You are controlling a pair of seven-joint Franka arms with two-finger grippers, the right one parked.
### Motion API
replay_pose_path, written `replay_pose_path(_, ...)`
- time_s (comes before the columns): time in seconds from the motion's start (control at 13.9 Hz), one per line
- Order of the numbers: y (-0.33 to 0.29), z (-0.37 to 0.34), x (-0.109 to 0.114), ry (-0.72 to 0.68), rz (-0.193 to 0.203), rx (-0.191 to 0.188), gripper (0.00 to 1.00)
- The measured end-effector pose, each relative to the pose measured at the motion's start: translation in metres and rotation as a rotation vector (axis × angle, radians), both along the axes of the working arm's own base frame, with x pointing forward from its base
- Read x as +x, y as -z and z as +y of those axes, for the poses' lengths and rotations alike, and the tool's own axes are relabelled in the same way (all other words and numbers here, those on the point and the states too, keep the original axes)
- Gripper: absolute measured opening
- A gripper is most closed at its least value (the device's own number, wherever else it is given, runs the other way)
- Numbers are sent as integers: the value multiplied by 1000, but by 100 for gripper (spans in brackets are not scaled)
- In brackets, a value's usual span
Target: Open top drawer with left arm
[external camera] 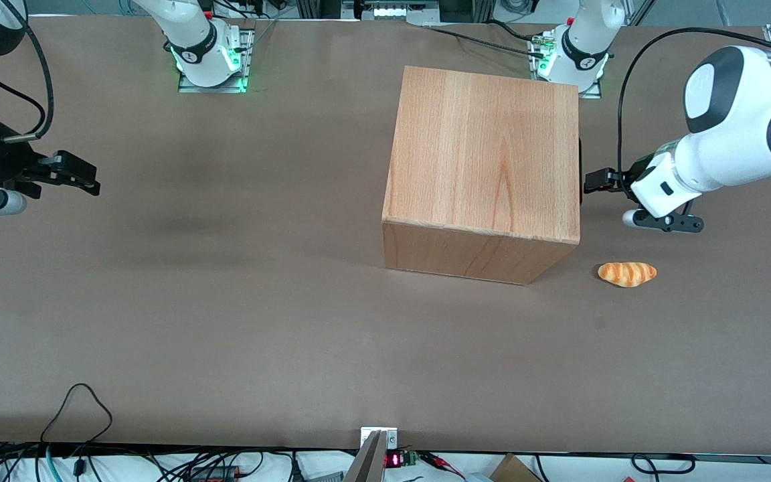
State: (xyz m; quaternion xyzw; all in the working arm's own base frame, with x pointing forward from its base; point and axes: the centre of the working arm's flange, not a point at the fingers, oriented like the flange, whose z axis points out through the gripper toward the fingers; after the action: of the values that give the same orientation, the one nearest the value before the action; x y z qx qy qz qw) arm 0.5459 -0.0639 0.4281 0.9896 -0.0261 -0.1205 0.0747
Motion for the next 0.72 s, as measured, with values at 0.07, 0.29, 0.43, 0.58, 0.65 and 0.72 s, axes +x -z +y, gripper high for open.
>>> replay_pose_path(0.07,2,-1,-1,1,2,0,100)
replay_pose_path(0.29,3,-2,-2,2,6,-1,100)
replay_pose_path(0.43,5,-5,-3,9,10,-3,100)
replay_pose_path(0.58,6,-5,-4,11,12,-3,100)
replay_pose_path(0.65,7,-5,-4,15,14,-4,100)
replay_pose_path(0.72,8,-5,-5,20,16,-5,100)
